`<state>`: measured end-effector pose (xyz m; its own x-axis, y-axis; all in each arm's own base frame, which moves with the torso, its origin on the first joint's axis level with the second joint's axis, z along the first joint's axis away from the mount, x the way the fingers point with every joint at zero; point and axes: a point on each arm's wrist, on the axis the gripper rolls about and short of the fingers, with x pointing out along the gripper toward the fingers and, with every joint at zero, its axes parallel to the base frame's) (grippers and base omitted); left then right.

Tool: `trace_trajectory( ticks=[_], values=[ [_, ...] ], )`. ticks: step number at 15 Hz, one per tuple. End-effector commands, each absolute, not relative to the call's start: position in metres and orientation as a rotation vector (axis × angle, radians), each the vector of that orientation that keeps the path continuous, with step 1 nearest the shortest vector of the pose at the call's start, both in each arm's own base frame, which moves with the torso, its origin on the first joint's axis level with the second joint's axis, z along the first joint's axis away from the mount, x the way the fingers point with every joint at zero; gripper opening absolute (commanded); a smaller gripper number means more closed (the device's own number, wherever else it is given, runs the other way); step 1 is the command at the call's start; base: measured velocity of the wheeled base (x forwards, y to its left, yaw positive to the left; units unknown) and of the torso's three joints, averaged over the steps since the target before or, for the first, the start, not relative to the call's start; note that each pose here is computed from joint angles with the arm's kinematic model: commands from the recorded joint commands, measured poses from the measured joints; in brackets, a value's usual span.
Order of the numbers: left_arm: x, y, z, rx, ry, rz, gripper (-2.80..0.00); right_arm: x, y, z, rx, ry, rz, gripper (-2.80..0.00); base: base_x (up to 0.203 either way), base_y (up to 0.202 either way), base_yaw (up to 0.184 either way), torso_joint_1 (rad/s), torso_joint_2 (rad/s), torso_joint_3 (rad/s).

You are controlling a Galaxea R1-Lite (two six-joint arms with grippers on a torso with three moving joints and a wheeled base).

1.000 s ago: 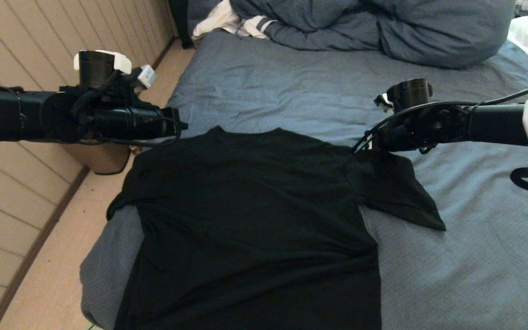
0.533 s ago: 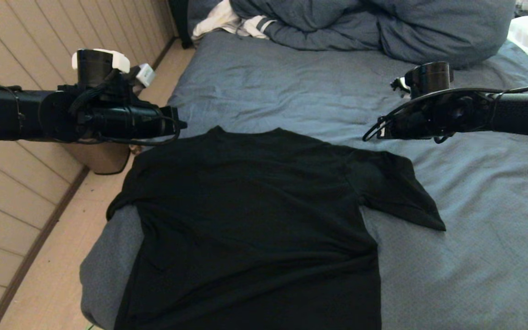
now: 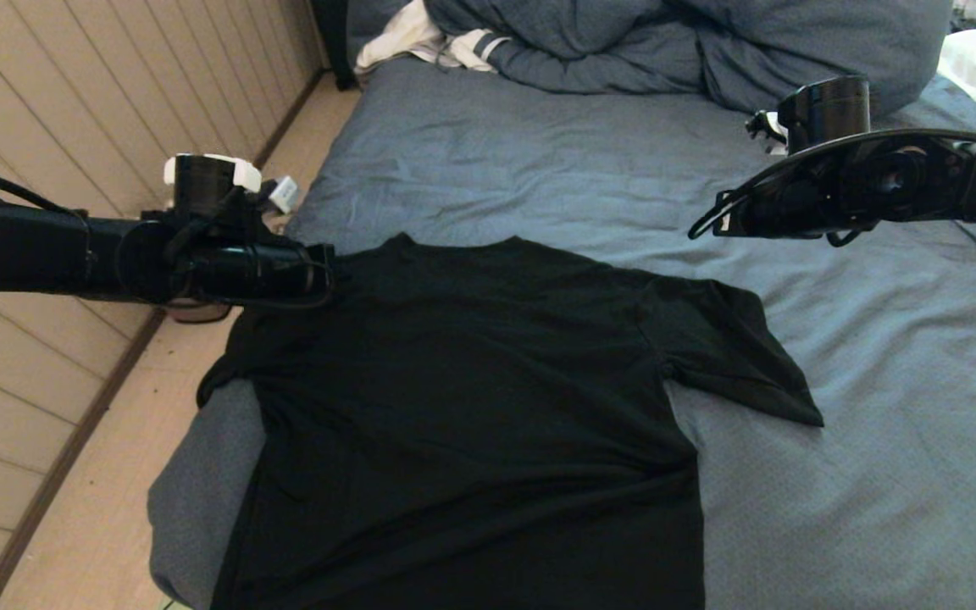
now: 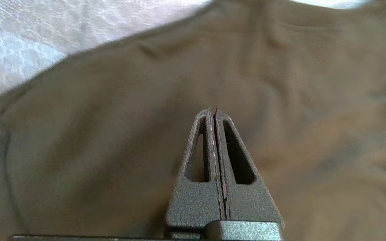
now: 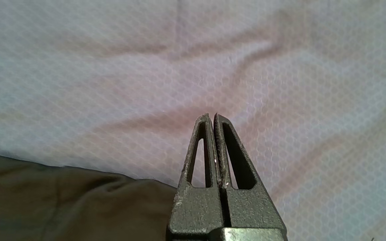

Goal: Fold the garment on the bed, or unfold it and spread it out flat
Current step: Fold the black T-shirt

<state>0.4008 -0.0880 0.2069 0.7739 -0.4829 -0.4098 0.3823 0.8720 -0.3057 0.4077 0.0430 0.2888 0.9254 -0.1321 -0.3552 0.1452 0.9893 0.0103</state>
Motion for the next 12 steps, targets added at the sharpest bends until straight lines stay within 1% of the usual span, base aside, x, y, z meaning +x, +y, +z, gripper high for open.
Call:
trace_trajectory(
  ticks=[1, 3, 6, 9, 12],
  values=[
    [0.417, -0.092, 0.181, -0.211, 0.517, -0.472, -2.80, 0.405, 0.046, 0.292, 0.037, 0.354, -0.134, -2.80, 0.000, 0.000, 0.000, 0.000, 0.00, 0.000],
    [0.428, -0.094, 0.176, -0.208, 0.505, -0.465, -2.80, 0.405, 0.048, 0.293, 0.037, 0.347, -0.126, -2.80, 0.000, 0.000, 0.000, 0.000, 0.00, 0.000],
    [0.449, -0.095, 0.178, -0.198, 0.452, -0.416, -2.80, 0.401, 0.052, 0.295, 0.039, 0.345, -0.112, -2.80, 0.000, 0.000, 0.000, 0.000, 0.00, 0.000],
    [0.474, -0.083, 0.182, -0.190, 0.375, -0.316, -2.80, 0.397, 0.057, 0.297, 0.040, 0.344, -0.098, -2.80, 0.000, 0.000, 0.000, 0.000, 0.00, 0.000],
    [0.490, -0.072, 0.175, -0.194, 0.362, -0.264, -2.80, 0.394, 0.064, 0.300, 0.040, 0.337, -0.081, -2.80, 0.000, 0.000, 0.000, 0.000, 0.00, 0.000]
  ],
)
